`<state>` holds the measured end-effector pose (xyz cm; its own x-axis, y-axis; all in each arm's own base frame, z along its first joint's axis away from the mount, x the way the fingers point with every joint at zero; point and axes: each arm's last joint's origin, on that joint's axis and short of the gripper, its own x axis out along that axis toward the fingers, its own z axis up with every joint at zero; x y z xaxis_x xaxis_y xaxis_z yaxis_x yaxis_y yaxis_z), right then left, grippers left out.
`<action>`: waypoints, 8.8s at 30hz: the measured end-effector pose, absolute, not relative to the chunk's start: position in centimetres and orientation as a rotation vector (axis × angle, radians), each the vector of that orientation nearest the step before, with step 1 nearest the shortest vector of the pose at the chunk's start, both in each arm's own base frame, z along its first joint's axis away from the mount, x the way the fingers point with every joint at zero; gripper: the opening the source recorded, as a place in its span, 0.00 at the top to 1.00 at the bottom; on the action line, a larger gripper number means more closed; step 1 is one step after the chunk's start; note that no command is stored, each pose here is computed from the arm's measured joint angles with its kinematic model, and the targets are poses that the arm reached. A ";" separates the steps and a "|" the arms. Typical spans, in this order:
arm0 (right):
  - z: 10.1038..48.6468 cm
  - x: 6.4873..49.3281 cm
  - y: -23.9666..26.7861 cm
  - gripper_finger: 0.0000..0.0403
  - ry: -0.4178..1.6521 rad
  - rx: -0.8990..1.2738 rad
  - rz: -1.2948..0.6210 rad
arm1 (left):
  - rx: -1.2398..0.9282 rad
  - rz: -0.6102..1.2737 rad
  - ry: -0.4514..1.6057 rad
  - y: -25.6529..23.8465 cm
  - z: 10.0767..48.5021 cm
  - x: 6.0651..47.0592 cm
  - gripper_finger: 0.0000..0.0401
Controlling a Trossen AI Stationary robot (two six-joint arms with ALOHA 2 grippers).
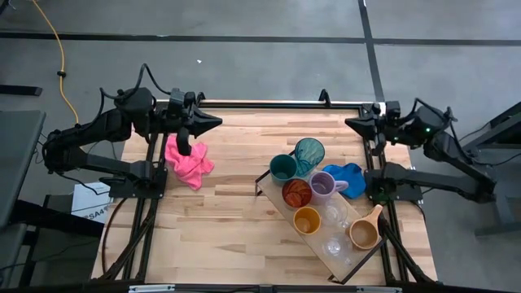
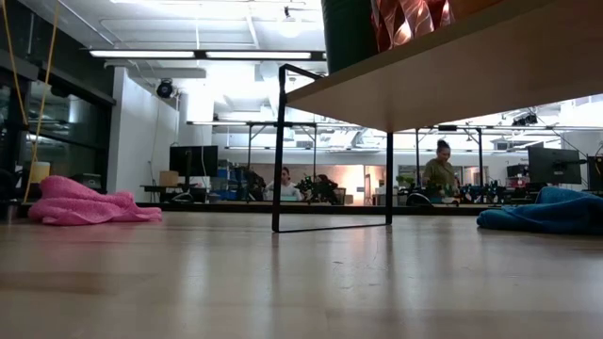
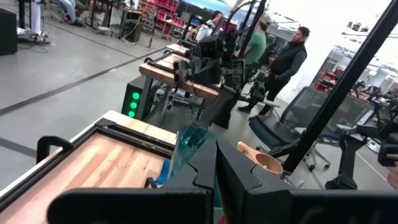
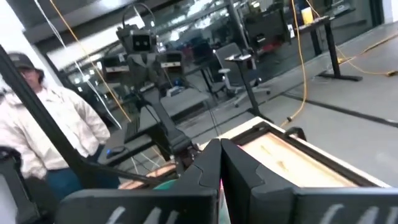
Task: Stack small to large cups/mugs on shelf
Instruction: Return to Home Position
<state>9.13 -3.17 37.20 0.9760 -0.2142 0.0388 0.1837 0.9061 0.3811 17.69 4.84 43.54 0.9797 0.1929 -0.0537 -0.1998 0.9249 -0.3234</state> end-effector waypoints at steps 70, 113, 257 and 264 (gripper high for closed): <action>34.8 8.0 -1.4 1.00 -0.081 0.493 -0.165 | -0.501 0.067 -0.357 1.7 19.8 9.7 1.00; 27.8 10.9 -0.1 1.00 -0.169 0.421 0.073 | -0.563 0.082 0.050 1.5 16.1 10.3 0.99; 16.7 9.9 0.3 1.00 0.004 0.130 0.009 | -0.214 -0.027 -0.006 -0.1 16.7 9.8 1.00; 16.7 9.9 0.3 1.00 0.004 0.130 0.009 | -0.214 -0.025 0.011 -0.1 16.6 9.9 0.99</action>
<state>9.86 0.32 16.65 0.9999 0.0095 -0.0032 -0.0090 0.9915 0.1298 9.89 -0.08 16.56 0.9996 -0.0259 -0.0082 0.0236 0.9768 -0.2127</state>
